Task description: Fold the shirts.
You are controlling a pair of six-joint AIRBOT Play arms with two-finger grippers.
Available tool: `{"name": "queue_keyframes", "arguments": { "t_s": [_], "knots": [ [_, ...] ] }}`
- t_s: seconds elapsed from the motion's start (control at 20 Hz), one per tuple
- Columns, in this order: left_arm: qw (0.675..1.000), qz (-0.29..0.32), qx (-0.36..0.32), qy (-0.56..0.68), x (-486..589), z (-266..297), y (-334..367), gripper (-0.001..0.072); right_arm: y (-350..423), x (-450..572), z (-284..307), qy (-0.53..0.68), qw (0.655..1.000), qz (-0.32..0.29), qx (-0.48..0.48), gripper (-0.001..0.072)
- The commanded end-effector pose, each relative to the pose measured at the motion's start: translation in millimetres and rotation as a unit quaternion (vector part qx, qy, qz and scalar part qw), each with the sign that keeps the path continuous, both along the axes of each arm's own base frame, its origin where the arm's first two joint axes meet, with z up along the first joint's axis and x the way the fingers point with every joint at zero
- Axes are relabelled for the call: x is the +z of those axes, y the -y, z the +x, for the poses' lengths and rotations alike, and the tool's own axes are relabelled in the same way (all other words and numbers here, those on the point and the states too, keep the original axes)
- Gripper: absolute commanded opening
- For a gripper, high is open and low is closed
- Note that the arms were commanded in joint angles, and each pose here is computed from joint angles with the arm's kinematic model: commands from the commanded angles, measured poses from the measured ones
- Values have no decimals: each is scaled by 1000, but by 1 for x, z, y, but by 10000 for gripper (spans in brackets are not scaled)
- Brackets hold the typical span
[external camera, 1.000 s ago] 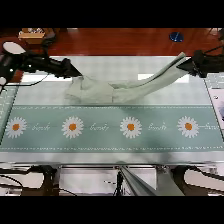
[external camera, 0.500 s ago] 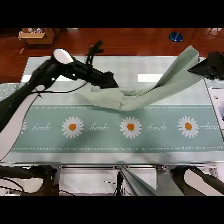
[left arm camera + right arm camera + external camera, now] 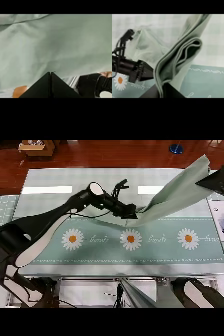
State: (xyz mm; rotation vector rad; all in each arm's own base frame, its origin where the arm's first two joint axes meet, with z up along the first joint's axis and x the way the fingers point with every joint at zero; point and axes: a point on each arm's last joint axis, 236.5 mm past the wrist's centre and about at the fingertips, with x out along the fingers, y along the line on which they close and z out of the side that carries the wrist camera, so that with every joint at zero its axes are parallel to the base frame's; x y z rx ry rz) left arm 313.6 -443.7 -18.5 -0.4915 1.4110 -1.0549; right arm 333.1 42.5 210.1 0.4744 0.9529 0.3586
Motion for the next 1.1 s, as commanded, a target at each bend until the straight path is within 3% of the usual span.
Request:
{"name": "queue_keyframes", "arguments": {
  "t_s": [0.0, 0.35, 0.55, 0.7, 0.85, 1.05],
  "knots": [
    [999, -17, 6, -41, -20, -21, 33, 32, -1, 2, -4, -5, 1000, 5, -6, 15],
    [991, -58, 32, -117, -42, -45, 90, 32, -2, 1, -7, -12, 1000, 7, -5, 15],
    [994, -97, 22, -54, -5, -17, 83, 29, -4, -1, -12, -22, 1000, 6, 1, 15],
    [992, -123, -6, 32, 62, 11, 40, 28, -3, -7, -13, -28, 1000, -11, 4, 15],
    [988, -89, -23, 127, 114, 36, -31, 29, -10, -18, -11, -29, 998, -60, 21, 15],
    [977, -62, 11, 205, 183, 61, -134, 30, -47, -27, 9, -10, 995, -80, 52, 15]
  ]
}}
